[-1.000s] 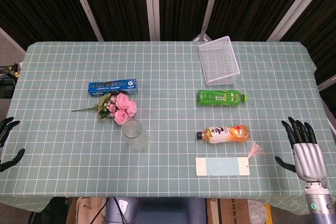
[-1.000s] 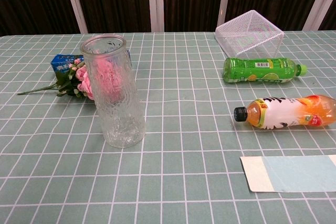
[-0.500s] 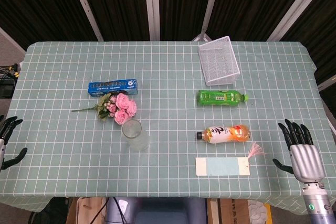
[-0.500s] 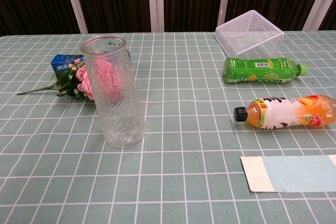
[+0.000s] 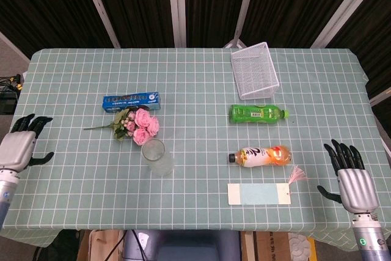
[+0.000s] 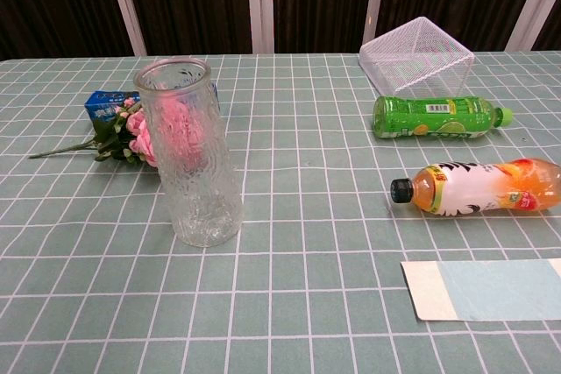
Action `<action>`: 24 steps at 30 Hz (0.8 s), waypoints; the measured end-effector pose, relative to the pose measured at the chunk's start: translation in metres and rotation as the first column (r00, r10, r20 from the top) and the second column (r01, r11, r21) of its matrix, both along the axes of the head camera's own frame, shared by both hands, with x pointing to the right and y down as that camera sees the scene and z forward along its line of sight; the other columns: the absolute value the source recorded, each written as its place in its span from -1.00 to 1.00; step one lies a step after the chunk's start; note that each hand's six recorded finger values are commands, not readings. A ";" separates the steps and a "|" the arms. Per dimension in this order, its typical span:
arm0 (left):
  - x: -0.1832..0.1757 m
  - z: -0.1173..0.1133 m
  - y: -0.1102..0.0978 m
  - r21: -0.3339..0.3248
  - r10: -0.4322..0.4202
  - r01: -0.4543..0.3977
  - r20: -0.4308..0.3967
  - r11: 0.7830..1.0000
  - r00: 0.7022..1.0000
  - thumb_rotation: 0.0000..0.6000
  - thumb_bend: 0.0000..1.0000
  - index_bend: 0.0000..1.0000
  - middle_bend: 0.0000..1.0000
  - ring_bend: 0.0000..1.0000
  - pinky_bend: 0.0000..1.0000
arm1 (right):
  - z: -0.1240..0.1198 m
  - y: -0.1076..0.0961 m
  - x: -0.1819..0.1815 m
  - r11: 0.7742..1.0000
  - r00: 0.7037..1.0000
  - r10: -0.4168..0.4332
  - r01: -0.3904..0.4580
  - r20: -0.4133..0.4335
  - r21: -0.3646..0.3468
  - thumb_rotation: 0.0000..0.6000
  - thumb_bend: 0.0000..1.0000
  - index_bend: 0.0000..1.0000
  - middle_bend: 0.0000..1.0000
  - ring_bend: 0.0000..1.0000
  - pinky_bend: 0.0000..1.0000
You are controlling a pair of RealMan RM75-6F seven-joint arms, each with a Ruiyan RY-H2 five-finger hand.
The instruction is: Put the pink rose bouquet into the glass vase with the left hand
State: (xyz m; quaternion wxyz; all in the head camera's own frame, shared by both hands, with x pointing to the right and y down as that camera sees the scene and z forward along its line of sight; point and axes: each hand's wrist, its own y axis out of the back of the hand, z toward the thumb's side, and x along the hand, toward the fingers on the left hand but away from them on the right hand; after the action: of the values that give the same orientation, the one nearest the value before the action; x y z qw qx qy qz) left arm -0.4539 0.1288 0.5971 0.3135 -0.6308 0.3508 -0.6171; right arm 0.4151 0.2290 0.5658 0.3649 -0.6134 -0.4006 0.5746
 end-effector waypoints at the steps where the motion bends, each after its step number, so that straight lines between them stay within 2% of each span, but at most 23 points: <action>1: 0.008 0.006 -0.009 -0.014 0.009 -0.009 0.001 1.000 1.000 1.00 -0.41 -0.71 -0.80 -1.00 -1.00 | 0.000 0.000 0.000 1.000 1.000 0.000 0.000 -0.002 -0.002 1.00 -0.69 -0.80 -0.93 -1.00 -1.00; 5: 0.041 0.023 -0.030 -0.042 0.055 -0.055 0.003 0.998 0.998 1.00 -0.42 -0.71 -0.80 -1.00 -1.00 | 0.001 0.000 0.000 1.000 1.000 0.001 -0.001 -0.006 -0.004 1.00 -0.69 -0.80 -0.93 -1.00 -1.00; 10: 0.076 0.043 -0.041 -0.066 0.111 -0.109 0.025 0.992 0.994 1.00 -0.41 -0.72 -0.80 -1.00 -1.00 | 0.002 0.000 0.001 1.000 1.000 0.003 -0.003 -0.011 -0.008 1.00 -0.69 -0.80 -0.93 -1.00 -1.00; 19: 0.140 0.079 -0.040 -0.119 0.194 -0.189 0.033 0.975 0.980 1.00 -0.41 -0.72 -0.79 -1.00 -1.00 | 0.003 -0.001 0.002 1.000 1.000 0.007 -0.007 -0.018 -0.009 1.00 -0.69 -0.80 -0.93 -1.00 -1.00; 24: 0.161 0.090 -0.038 -0.125 0.214 -0.210 0.025 0.970 0.976 1.00 -0.41 -0.72 -0.79 -1.00 -1.00 | 0.002 0.000 0.003 1.000 1.000 0.009 -0.009 -0.018 -0.009 1.00 -0.69 -0.80 -0.93 -1.00 -1.00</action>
State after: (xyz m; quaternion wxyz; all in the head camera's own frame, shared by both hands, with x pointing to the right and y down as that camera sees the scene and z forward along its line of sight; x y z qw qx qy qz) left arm -0.2924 0.0907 0.6872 0.3452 -0.6707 0.2373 -0.6121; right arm 0.4178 0.2286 0.5681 0.3630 -0.6081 -0.3973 0.5836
